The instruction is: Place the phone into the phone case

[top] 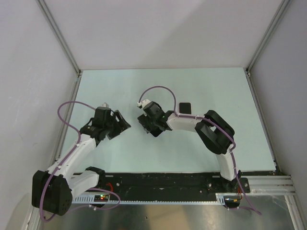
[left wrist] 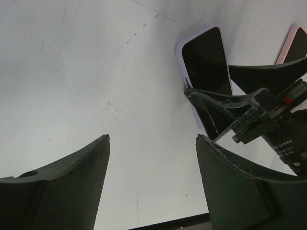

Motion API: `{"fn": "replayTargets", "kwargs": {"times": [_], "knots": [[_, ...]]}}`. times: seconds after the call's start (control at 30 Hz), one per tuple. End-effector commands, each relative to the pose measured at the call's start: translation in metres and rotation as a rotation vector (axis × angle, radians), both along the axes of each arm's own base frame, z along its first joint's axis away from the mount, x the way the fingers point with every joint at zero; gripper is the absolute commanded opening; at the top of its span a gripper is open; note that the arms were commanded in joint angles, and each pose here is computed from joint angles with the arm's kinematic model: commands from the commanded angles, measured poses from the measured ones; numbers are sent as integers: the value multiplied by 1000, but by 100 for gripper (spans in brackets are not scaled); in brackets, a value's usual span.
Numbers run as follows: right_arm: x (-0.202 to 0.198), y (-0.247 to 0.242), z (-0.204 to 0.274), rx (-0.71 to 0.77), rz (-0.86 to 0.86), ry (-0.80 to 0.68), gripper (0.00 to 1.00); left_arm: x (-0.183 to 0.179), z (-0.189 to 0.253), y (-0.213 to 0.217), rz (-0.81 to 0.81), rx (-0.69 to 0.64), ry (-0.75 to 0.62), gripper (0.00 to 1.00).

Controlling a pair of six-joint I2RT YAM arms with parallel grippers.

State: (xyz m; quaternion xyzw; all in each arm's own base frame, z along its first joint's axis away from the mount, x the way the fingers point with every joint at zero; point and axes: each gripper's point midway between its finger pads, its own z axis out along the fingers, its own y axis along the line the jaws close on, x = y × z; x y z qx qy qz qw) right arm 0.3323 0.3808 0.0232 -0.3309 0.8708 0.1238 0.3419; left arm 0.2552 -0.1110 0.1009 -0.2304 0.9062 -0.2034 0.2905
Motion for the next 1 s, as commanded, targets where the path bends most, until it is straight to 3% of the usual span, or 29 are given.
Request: {"fn": "replayTargets", "kwargs": {"times": [0.0, 0.1, 0.43, 0.7, 0.97], "knots": [[10, -24, -19, -93, -134, -5, 58, 8, 10, -3, -3, -20, -35, 77], [25, -43, -16, -122, -256, -24, 50, 9, 11, -3, -4, -24, -36, 77], [88, -123, -5, -107, -714, 31, 48, 10, 12, -4, -2, -29, -34, 77], [113, -138, -2, -53, -843, 57, 49, 9, 13, -5, -5, -36, -36, 77], [97, -139, 1, 21, -915, 87, 51, 8, 12, -5, -2, -38, -34, 77]]}}
